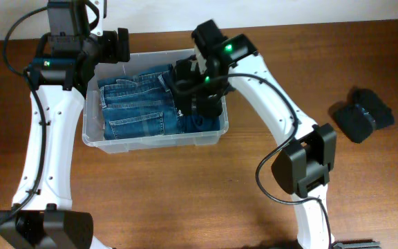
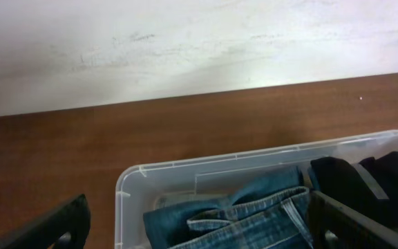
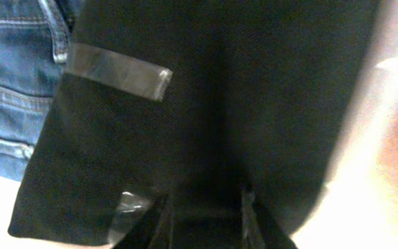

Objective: Pack container
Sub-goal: 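Lower the black clothes into the bin and open the right gripper, then move the right gripper right and grasp the black socks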

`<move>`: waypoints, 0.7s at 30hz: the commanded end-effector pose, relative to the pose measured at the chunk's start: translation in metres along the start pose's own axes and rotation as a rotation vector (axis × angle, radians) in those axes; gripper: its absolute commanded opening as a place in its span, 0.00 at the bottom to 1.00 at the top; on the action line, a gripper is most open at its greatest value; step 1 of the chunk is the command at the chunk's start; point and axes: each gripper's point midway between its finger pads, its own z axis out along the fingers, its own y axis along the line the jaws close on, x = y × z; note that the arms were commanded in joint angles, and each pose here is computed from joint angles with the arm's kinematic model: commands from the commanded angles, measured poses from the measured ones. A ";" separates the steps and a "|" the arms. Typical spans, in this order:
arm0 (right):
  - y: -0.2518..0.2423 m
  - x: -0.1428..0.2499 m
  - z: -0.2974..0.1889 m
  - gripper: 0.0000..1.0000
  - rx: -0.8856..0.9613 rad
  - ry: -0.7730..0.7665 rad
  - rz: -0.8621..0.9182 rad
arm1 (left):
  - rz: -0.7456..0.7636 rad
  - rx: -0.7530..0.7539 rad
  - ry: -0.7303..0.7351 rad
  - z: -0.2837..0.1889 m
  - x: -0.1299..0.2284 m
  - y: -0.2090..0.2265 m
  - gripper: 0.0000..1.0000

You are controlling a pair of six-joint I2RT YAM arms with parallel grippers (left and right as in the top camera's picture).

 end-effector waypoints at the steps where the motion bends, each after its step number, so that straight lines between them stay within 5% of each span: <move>1: -0.016 -0.026 -0.054 0.34 0.001 -0.113 0.034 | 0.014 -0.011 -0.013 -0.001 -0.005 0.003 0.99; 4: -0.041 -0.031 -0.098 0.43 0.013 -0.166 0.089 | 0.014 -0.011 -0.012 -0.001 -0.005 0.003 0.99; 7: -0.092 -0.021 -0.131 0.68 0.055 -0.176 0.202 | 0.014 -0.011 -0.012 -0.001 -0.005 0.003 0.99; 15: -0.281 0.036 -0.157 0.78 0.146 -0.133 0.638 | 0.014 -0.113 -0.002 -0.001 -0.003 0.021 0.99; 21: -0.387 0.134 -0.145 0.82 0.166 0.012 0.977 | -0.002 -0.151 0.003 -0.001 -0.002 0.037 0.99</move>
